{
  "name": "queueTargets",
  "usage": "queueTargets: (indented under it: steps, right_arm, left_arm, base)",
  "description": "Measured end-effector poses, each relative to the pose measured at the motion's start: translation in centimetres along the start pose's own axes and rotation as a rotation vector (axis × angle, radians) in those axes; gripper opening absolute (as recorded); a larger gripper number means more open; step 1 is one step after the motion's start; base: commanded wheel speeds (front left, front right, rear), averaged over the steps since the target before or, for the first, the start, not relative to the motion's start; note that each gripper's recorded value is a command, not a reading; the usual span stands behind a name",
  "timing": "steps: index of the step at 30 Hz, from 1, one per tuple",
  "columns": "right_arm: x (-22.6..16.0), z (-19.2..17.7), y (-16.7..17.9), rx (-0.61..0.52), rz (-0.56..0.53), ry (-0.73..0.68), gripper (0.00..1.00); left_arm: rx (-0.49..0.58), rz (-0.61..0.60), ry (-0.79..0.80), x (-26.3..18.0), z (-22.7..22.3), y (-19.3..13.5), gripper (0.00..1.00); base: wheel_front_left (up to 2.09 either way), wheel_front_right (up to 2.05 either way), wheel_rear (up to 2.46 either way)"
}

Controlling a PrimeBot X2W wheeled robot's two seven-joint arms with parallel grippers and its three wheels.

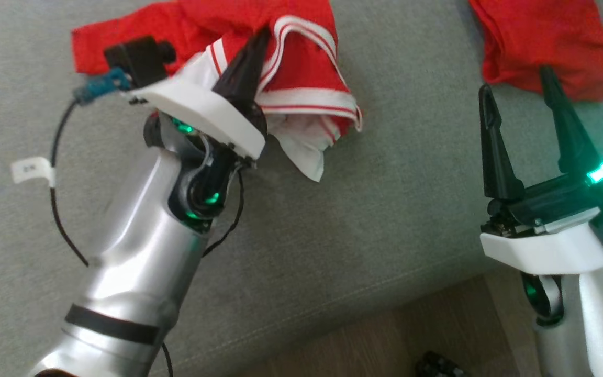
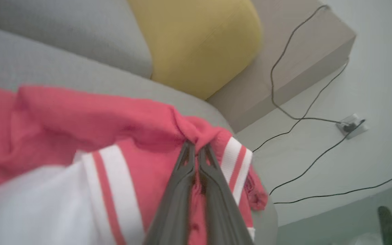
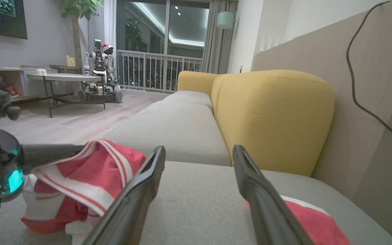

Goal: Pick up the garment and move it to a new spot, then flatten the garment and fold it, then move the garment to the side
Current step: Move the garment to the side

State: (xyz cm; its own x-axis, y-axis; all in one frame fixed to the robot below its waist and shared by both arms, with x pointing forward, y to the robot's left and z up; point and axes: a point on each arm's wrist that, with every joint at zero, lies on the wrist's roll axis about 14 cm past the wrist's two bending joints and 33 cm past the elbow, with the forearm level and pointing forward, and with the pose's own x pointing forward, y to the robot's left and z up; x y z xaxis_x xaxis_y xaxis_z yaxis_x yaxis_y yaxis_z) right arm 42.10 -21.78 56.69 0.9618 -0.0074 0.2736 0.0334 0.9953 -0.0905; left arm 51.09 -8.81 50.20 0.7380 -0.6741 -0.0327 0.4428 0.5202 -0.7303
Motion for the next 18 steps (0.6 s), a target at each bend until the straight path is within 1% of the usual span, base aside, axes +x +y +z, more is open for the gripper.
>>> queueTargets:
  steps: [6,7,8,11,14,18]
  right_arm:
    - [-0.2,-1.3,-0.3,0.001,-0.010,0.039,1.00]
    - [-0.2,-1.4,-0.2,0.004,-0.007,0.040,1.00]
    - [-0.2,-1.3,0.0,0.008,-0.002,0.039,1.00]
    - [-0.1,-0.9,0.7,0.021,0.016,0.026,1.00]
    - [0.0,-0.4,1.6,0.038,0.041,0.012,1.00]
    - [-0.3,-0.3,3.5,0.068,0.090,0.013,1.00]
  left_arm:
    - [-0.012,0.097,0.109,0.2,-5.8,3.8,0.00]
    - [-0.003,0.100,0.120,0.0,-6.4,4.0,0.48]
    - [0.015,0.099,0.131,-0.2,-6.9,4.0,1.00]
    - [0.096,0.068,0.088,-0.7,-6.5,3.0,1.00]
    - [0.187,0.042,0.011,-1.1,-4.9,1.8,1.00]
    - [0.303,0.036,-0.066,-2.8,-2.6,0.6,1.00]
  base:
    - [0.00,0.00,0.00]
    - [0.00,0.00,0.00]
    - [0.00,0.00,0.00]
    - [0.00,0.00,0.00]
    - [0.00,0.00,0.00]
    - [0.00,0.00,0.00]
